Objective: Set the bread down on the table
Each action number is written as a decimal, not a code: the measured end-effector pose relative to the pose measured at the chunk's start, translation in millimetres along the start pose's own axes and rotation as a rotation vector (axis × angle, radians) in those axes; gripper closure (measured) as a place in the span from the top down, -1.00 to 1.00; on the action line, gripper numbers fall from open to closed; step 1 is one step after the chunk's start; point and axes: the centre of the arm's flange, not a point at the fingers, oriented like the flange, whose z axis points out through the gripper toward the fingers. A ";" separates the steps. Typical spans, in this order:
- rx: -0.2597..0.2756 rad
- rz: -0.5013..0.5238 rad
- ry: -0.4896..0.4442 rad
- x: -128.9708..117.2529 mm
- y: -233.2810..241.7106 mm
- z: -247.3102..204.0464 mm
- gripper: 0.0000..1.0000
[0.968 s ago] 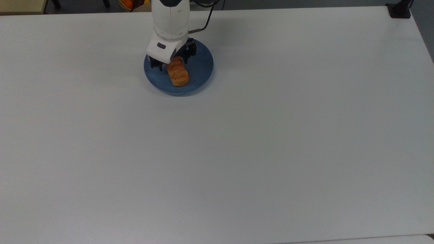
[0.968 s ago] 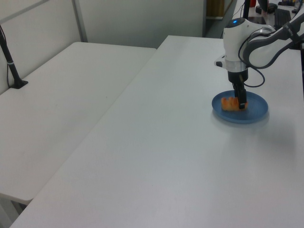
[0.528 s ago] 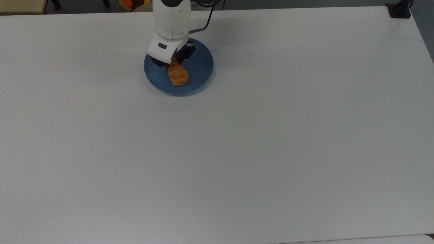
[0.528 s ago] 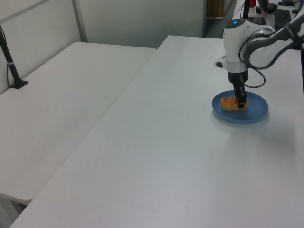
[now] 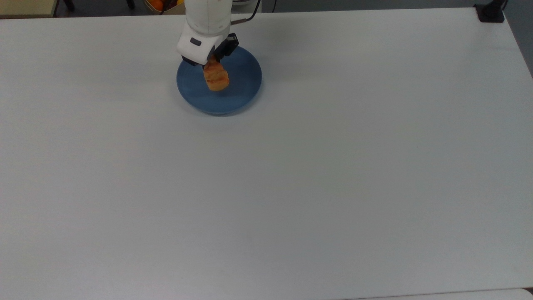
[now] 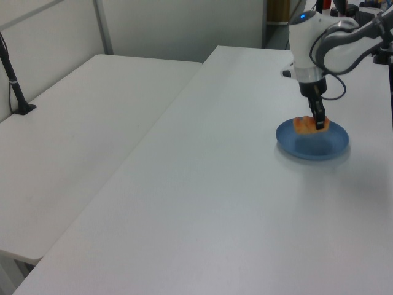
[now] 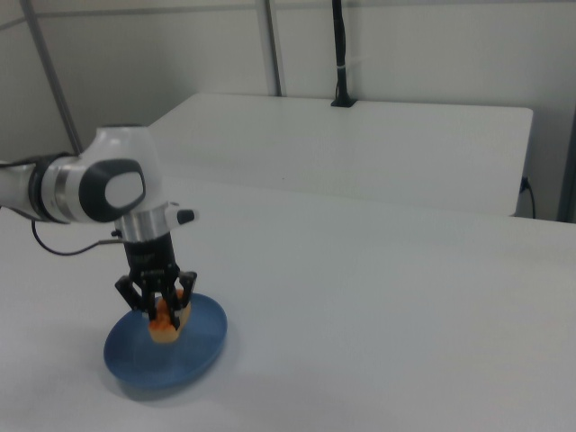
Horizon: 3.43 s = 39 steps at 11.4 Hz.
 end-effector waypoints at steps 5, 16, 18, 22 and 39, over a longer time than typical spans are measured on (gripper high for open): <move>0.004 0.063 0.172 16.3 24.3 -89.3 -0.30; -0.024 0.253 0.493 165.7 49.3 -77.3 -0.29; -0.028 0.283 0.553 189.8 44.6 -47.4 -0.29; -0.022 0.320 0.570 213.0 46.9 -9.4 -0.27; 0.050 0.473 0.356 93.2 53.1 -175.5 1.00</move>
